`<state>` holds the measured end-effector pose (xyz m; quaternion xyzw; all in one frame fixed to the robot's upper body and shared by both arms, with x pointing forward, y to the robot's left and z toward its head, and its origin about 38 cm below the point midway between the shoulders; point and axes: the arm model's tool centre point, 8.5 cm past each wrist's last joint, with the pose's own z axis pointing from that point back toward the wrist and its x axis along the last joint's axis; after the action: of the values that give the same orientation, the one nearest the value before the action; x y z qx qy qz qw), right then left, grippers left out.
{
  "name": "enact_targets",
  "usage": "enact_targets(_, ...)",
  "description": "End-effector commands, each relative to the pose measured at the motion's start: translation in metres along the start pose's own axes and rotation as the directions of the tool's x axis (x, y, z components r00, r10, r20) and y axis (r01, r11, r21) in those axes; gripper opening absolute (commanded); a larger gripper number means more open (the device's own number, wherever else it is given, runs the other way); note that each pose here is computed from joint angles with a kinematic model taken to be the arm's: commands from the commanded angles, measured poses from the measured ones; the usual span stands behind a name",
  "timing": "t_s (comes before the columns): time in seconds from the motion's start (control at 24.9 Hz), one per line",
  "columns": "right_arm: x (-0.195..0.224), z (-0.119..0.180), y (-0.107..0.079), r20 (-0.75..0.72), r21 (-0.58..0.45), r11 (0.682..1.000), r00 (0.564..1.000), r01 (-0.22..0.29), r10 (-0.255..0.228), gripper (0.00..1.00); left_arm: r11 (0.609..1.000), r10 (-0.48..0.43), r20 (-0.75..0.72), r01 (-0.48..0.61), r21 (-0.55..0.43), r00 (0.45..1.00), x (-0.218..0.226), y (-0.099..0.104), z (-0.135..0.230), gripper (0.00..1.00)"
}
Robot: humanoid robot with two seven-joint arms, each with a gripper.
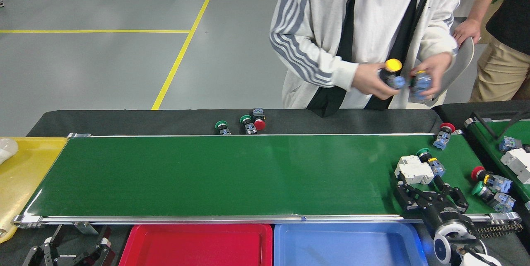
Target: Pick switch part from conveyor to tray
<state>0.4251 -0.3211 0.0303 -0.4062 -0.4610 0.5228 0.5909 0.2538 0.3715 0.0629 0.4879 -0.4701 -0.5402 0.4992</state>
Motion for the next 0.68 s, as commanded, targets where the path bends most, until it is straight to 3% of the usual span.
enact_targets(0.0, 0.01, -0.009, -0.011, 0.016, -0.02, 1.0, 1.0, -0.021, 0.021, 0.68, 1.0, -0.017, 0.001, 0.017, 0.021, 1.0, -0.003, 0.007, -0.002, 1.0)
enact_targets(0.04, 0.015, -0.011, -0.01, 0.036, -0.012, 0.999, 0.998, -0.041, 0.041, 0.44, 1.0, -0.017, 0.002, 0.017, 0.022, 1.0, -0.003, 0.007, -0.003, 1.0)
enact_targets(0.16, 0.017, -0.012, -0.016, 0.075, -0.02, 0.997, 0.994, -0.075, 0.077, 0.02, 1.0, -0.016, 0.002, 0.016, 0.024, 1.0, -0.003, 0.008, -0.003, 1.0)
enact_targets(0.28, 0.027, -0.012, -0.025, 0.121, -0.048, 0.996, 0.989, -0.076, 0.081, 0.01, 1.0, -0.016, 0.0, 0.016, 0.018, 1.0, -0.003, 0.006, -0.001, 1.0)
enact_targets(0.44, 0.053, 0.003, -0.054, 0.272, -0.177, 0.982, 0.956, -0.065, 0.112, 0.01, 1.0, -0.019, -0.011, 0.019, 0.023, 1.0, -0.007, 0.008, 0.0, 1.0)
enact_targets(0.56, 0.073, 0.029, -0.054, 0.388, -0.217, 0.975, 0.912, -0.048, 0.131, 0.02, 1.0, -0.02, -0.012, 0.021, 0.021, 1.0, -0.008, 0.008, 0.001, 1.0)
enact_targets(0.64, 0.09, 0.063, -0.047, 0.504, -0.238, 0.971, 0.85, -0.035, 0.154, 0.06, 1.0, -0.021, -0.014, 0.022, 0.023, 1.0, -0.008, 0.008, 0.001, 1.0)
